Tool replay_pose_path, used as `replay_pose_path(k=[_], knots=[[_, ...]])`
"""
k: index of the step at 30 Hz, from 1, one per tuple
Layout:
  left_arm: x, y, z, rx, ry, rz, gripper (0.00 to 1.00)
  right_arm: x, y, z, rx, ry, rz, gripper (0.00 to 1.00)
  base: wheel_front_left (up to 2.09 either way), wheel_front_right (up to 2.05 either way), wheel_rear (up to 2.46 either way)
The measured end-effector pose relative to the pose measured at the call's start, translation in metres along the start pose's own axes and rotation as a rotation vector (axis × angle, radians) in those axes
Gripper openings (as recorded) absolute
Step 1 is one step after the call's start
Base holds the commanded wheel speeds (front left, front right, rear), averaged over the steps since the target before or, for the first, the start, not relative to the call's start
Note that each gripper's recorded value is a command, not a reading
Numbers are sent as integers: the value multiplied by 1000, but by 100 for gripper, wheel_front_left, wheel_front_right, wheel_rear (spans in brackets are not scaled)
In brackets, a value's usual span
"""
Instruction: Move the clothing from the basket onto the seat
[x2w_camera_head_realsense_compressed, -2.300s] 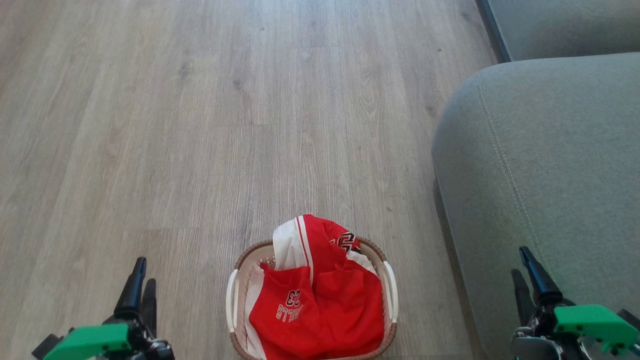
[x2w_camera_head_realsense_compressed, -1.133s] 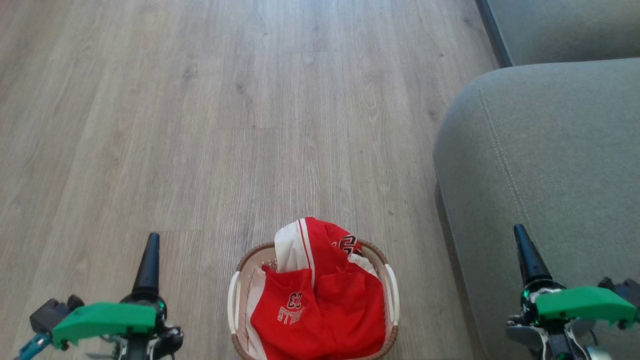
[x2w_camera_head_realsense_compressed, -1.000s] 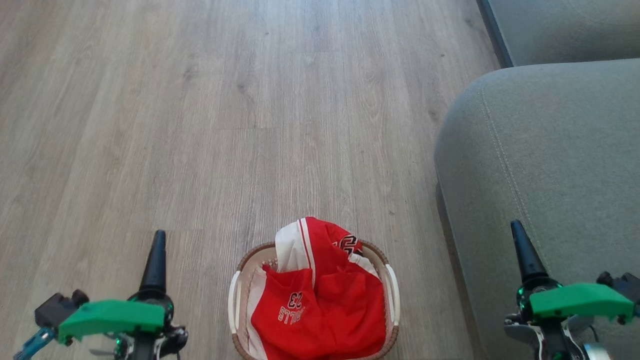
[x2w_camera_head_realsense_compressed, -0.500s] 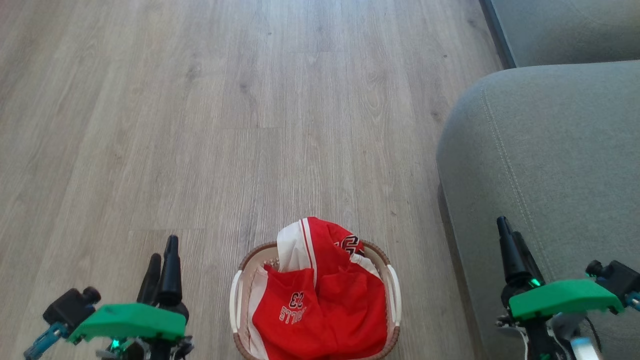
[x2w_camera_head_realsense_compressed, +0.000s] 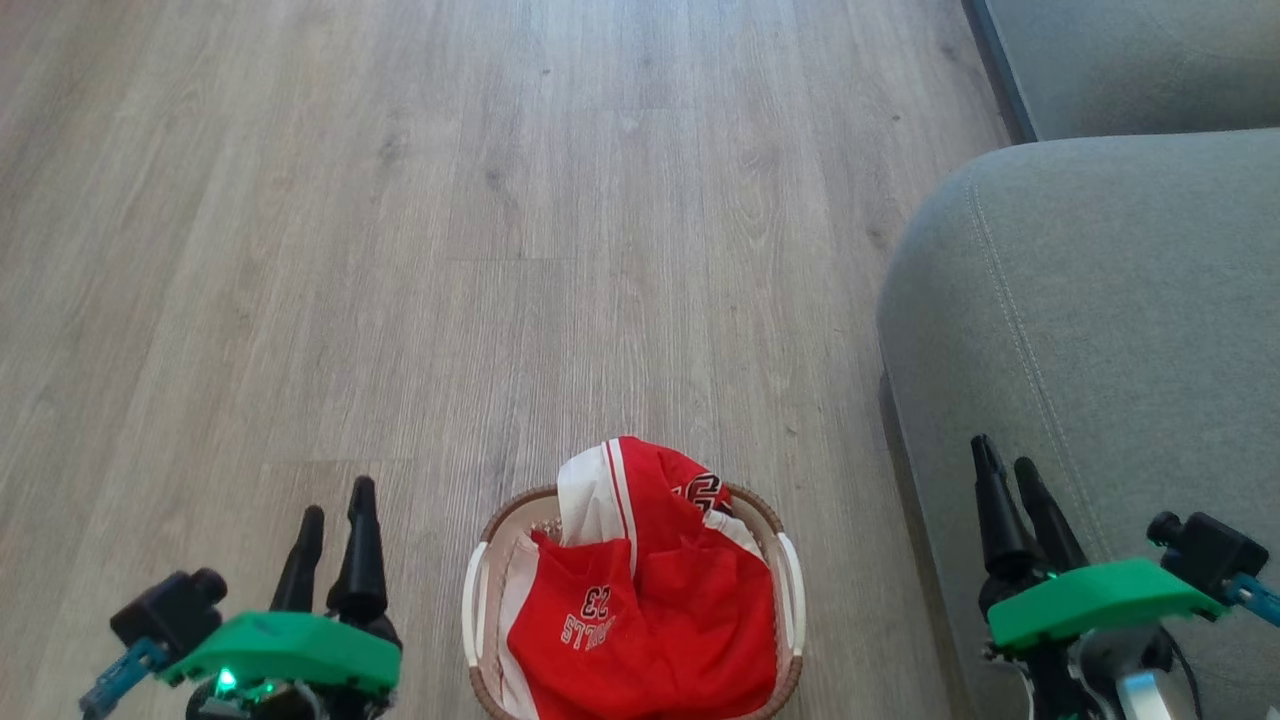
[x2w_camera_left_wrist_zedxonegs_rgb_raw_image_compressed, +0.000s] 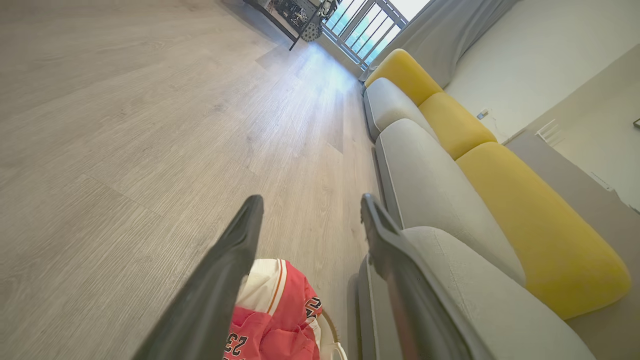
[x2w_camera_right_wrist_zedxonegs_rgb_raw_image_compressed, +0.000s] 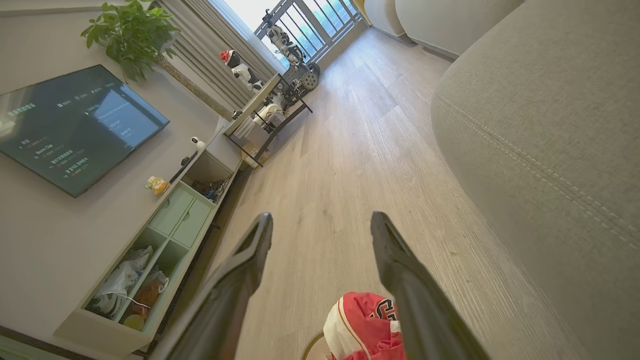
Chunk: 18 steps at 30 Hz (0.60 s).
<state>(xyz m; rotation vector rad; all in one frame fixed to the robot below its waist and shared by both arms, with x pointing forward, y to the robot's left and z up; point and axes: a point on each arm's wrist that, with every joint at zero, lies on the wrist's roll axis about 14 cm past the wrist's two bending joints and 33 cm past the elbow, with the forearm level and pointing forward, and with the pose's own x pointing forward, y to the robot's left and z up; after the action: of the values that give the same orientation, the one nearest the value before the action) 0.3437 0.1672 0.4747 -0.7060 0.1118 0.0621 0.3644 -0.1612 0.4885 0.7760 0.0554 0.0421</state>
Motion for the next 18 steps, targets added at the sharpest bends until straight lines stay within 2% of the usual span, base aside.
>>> replay_pose_path(k=[18], knots=[[-9, 0, -2, 235, -29, -2, 100, -3, 14, -2, -211, -15, 57, 100, 0, 0, 0]])
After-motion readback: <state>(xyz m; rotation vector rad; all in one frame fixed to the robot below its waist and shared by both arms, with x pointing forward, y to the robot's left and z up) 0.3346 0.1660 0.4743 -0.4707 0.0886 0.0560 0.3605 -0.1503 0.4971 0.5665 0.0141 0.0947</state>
